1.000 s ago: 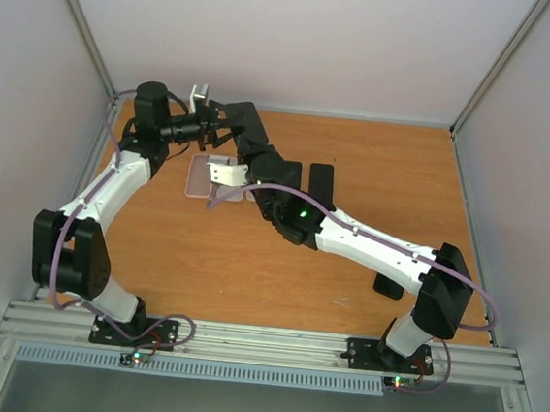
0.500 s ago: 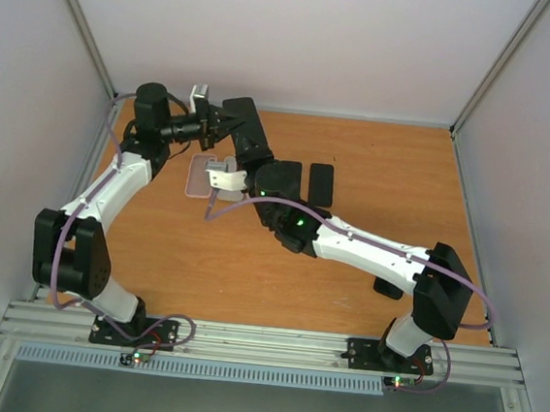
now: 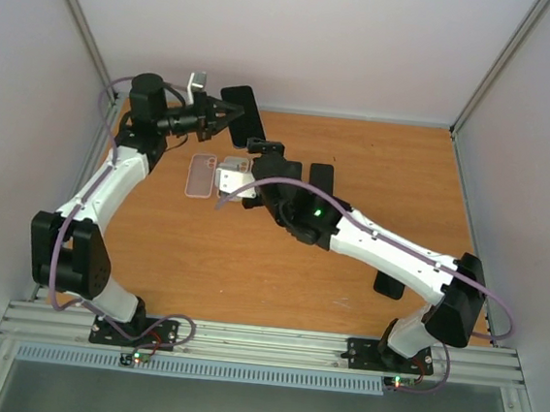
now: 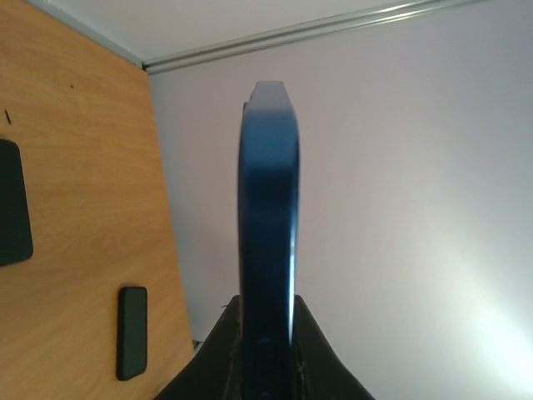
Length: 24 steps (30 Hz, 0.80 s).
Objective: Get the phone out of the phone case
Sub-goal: Place the phone at the center of the board.
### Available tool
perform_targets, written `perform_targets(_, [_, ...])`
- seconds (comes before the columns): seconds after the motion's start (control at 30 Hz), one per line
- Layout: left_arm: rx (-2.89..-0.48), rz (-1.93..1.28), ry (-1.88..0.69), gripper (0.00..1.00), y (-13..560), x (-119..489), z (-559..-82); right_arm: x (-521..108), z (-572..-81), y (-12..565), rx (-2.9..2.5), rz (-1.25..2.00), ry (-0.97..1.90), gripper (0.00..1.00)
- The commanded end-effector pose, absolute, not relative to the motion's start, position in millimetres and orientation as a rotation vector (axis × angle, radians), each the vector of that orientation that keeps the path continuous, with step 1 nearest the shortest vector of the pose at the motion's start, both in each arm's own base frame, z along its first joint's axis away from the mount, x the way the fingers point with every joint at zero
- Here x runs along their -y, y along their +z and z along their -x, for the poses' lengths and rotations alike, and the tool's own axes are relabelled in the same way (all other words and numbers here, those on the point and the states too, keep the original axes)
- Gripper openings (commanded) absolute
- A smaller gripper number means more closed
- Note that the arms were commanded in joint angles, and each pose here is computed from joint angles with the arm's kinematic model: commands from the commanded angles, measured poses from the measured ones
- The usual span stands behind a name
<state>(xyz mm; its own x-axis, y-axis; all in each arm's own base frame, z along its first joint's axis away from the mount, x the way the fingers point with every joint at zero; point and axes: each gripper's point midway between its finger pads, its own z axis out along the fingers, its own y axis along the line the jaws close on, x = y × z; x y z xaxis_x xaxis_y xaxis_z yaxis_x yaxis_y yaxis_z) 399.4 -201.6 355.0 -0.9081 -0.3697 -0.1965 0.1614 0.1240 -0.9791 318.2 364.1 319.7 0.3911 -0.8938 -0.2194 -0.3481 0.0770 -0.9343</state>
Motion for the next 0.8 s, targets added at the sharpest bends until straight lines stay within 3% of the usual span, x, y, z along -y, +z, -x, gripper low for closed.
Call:
perform_targets(0.0, [-1.937,-0.059,-1.708,0.00,384.0,200.1,-392.0,-342.7,-287.3,304.0,-1.516,1.542,-0.230,0.99])
perform_targets(0.23, [-1.840,-0.298,-1.552,0.00,386.7,199.4,-379.9,-324.9,-256.6,329.1,-1.835,1.460,0.394,0.99])
perform_targets(0.6, [-1.524,-0.484,-1.615,0.01,425.0,210.2,-343.3,-295.5,-272.5,406.2,-1.947,0.992,1.263,0.98])
perform_targets(0.77, [-1.454,-0.494,-1.677,0.01,443.9,219.1,-330.1,-292.8,-284.9,429.3,-1.933,0.856,1.449,0.89])
